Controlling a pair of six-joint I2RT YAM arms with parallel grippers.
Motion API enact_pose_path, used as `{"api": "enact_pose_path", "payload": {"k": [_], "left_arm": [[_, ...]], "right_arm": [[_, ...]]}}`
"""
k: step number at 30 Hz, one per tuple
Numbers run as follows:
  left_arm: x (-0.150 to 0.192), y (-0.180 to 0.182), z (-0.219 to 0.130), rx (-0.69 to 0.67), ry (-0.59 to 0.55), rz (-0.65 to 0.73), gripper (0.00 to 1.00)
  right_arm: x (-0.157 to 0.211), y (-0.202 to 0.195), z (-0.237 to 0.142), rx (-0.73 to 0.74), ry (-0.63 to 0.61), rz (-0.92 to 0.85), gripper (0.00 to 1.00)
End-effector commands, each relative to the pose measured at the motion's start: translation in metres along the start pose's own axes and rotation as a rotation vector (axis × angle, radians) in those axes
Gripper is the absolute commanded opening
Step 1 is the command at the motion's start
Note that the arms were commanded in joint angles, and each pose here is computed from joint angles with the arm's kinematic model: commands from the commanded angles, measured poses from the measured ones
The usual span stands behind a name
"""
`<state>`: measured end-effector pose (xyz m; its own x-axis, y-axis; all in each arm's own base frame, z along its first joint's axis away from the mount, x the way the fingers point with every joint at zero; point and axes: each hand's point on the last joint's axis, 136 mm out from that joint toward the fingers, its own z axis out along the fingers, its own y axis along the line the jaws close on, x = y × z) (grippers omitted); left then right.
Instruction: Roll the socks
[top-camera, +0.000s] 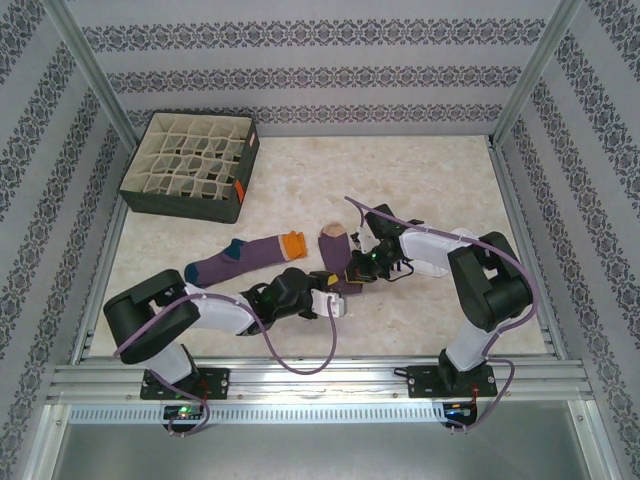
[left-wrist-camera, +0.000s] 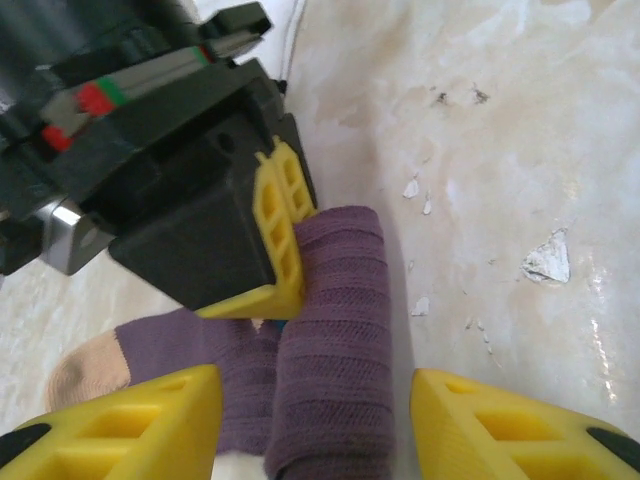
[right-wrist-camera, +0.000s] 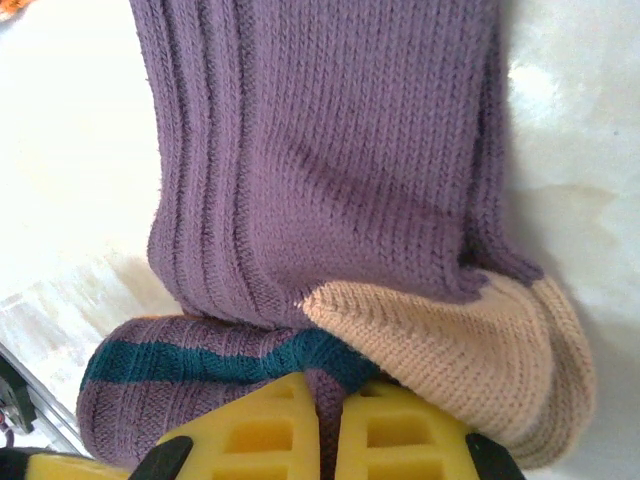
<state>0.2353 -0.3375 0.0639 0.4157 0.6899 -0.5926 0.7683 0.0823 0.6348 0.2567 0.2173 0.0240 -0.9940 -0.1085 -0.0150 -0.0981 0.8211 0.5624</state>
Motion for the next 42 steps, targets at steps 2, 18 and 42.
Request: {"api": "enact_pose_path", "payload": {"k": [2, 18, 42], "left_arm": [[-0.003, 0.004, 0.012, -0.039, 0.005, 0.069, 0.52], [0.017, -0.014, 0.025, 0.079, 0.099, -0.077, 0.00], [0.054, -0.025, 0.019, 0.688, 0.240, -1.119, 0.00]], "right_arm": [[0.035, -0.062, 0.018, 0.253, 0.115, 0.079, 0.06], [0.033, -0.039, 0.007, 0.171, 0.099, 0.021, 0.39], [-0.012, 0.020, -0.023, -0.095, -0.214, -0.183, 0.47]]}}
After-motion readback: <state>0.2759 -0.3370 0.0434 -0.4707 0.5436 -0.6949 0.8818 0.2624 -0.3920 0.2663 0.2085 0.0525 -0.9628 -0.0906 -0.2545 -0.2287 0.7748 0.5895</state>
